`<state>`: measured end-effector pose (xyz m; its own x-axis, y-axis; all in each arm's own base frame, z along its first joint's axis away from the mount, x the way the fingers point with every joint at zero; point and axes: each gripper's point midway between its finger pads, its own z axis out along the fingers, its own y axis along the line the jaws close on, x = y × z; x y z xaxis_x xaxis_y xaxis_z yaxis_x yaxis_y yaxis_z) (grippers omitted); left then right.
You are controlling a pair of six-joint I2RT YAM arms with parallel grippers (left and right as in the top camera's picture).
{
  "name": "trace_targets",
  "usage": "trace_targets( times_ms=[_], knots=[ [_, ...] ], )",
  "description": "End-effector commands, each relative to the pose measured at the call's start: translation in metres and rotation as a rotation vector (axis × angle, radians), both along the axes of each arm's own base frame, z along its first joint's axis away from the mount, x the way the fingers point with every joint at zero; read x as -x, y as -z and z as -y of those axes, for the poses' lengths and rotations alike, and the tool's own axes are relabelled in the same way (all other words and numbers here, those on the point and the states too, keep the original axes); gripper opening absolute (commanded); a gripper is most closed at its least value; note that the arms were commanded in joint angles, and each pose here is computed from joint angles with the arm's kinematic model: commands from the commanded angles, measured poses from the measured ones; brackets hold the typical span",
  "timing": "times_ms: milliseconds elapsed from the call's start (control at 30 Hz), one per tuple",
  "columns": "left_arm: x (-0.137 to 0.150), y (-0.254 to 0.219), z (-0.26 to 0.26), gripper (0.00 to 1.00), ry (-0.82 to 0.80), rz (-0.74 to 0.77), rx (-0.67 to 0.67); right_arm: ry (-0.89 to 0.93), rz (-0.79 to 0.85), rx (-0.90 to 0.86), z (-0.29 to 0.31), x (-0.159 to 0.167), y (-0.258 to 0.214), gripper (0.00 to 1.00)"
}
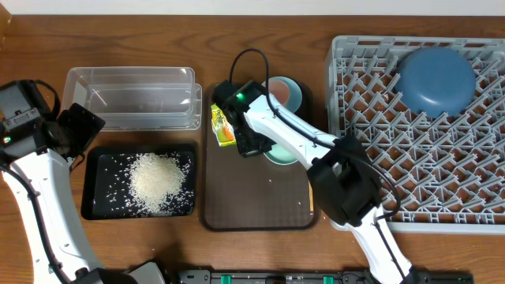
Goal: Sort waste into correct bins and load items into the dishwasher rack
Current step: 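Grasp the green bowl and carry it to the dish rack, then set the green bowl down in the rack and release it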
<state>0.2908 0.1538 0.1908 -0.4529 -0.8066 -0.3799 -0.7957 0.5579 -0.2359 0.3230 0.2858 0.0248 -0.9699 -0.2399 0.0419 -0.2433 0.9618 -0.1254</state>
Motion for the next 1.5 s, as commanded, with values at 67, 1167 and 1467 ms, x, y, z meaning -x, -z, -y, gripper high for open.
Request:
trace_targets(
  times_ms=[67,1167,1467],
  knots=[
    [0.002,0.003,-0.002,0.93,-0.012,-0.010,0.003,0.015,0.069,-0.053,0.002,-0.005,-0.049,0.01],
    [0.002,0.003,-0.002,0.93,-0.012,-0.010,0.003,0.273,0.637,-1.121,0.348,-0.056,-0.272,0.01],
    [0.002,0.003,-0.002,0.93,-0.012,-0.010,0.003,0.418,0.676,-1.514,0.388,-0.066,-0.224,0.01]
  ],
)
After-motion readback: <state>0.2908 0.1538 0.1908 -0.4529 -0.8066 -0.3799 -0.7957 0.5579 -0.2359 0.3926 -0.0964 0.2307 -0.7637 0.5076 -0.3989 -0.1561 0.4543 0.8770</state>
